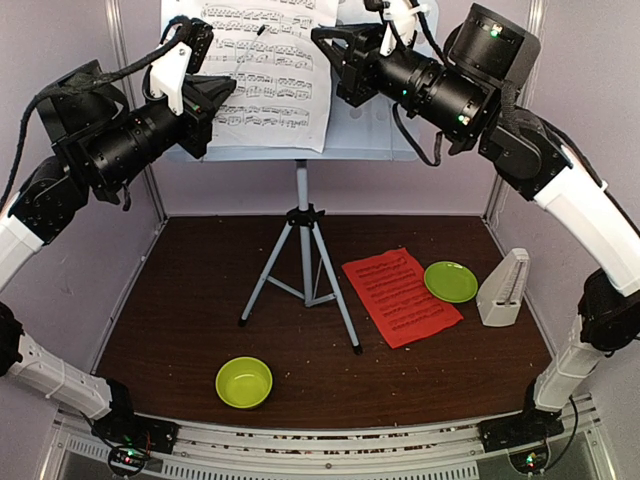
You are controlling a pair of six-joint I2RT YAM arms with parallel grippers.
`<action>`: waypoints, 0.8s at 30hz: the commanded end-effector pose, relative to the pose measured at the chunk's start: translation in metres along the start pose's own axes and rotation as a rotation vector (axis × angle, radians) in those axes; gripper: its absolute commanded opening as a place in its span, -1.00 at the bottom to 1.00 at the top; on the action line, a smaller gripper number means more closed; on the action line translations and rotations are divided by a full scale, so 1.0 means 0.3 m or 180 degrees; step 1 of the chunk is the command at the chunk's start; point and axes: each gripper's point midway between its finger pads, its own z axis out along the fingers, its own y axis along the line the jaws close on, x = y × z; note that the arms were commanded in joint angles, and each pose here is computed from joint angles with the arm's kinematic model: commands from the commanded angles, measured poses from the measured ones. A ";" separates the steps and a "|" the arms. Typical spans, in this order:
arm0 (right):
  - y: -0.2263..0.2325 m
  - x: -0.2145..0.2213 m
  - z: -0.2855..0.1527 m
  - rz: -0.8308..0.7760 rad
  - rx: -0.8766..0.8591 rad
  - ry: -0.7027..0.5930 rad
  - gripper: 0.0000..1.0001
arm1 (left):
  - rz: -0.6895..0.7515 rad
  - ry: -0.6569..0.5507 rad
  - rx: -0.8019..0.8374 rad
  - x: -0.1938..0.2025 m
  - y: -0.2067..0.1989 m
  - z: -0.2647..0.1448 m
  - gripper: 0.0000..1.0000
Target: Set up the instrument practice props
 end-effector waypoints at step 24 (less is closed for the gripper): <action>-0.013 -0.073 0.010 0.0385 -0.0206 -0.0434 -1.00 | -0.0081 -0.0322 -0.0041 -0.082 0.049 -0.049 -1.00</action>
